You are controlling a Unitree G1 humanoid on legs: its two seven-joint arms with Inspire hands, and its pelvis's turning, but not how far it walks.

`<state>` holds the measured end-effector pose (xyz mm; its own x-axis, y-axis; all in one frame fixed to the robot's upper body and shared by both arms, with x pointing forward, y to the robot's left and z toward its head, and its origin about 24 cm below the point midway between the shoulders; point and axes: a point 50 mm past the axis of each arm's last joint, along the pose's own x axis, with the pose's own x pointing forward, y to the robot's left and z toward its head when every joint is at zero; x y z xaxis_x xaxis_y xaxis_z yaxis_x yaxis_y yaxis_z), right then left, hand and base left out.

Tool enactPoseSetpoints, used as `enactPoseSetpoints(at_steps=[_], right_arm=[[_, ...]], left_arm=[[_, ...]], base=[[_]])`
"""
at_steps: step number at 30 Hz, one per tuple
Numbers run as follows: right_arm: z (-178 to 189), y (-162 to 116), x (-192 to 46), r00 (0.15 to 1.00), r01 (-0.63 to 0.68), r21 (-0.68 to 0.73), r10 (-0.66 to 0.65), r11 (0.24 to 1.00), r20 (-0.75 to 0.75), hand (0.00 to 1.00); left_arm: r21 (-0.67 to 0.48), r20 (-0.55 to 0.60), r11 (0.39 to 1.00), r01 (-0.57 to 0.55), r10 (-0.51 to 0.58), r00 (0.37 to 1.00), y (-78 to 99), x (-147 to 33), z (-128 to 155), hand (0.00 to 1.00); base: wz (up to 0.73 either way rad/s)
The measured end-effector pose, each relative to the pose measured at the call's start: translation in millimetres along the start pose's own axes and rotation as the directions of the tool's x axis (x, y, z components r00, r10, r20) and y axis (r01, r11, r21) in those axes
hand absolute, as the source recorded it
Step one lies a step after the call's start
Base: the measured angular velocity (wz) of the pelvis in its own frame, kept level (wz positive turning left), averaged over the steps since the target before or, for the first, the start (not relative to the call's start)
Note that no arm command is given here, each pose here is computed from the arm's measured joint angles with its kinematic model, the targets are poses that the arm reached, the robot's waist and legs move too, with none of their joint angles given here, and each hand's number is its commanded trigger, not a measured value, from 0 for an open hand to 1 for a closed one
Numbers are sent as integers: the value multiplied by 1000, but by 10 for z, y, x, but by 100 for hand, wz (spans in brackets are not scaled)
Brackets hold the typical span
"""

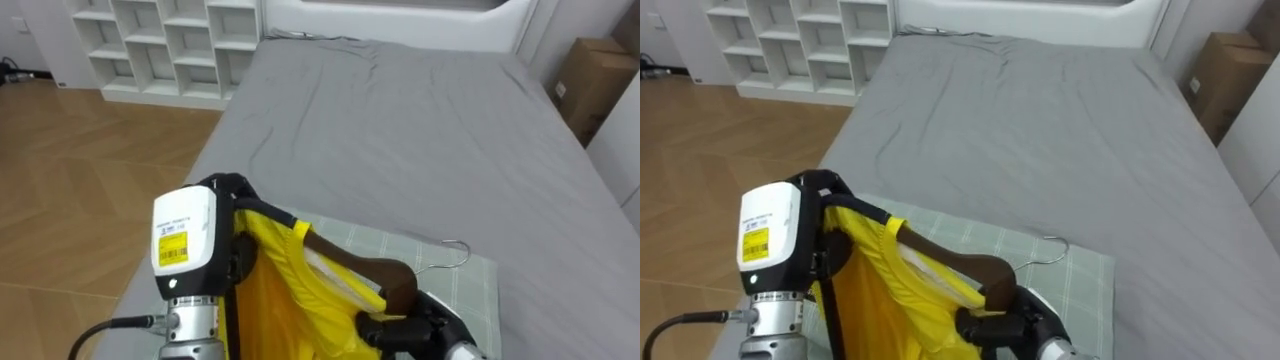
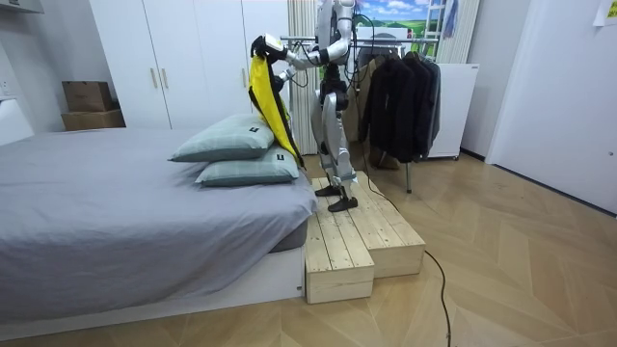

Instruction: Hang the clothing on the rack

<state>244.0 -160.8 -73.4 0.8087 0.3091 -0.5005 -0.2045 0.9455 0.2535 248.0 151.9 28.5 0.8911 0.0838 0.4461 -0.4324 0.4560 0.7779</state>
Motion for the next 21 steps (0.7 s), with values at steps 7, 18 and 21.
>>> enactPoseSetpoints(at_steps=[7, 18, 21], right_arm=[[-109, -140, -108, 997, 76, 38, -76, 996, -1, 100], [-541, -372, -433, 957, 270, 1, -268, 963, -110, 100], [-557, -399, -457, 950, 291, -21, -292, 956, -115, 100]], left_arm=[[-33, 32, 999, 29, -28, 999, -15, -47, 23, 0], [-22, 21, 990, 139, -139, 990, -95, -256, -123, 0], [-25, 23, 988, 152, -152, 988, -105, -256, -115, 0]], base=[[-3], [-10], [-14]])
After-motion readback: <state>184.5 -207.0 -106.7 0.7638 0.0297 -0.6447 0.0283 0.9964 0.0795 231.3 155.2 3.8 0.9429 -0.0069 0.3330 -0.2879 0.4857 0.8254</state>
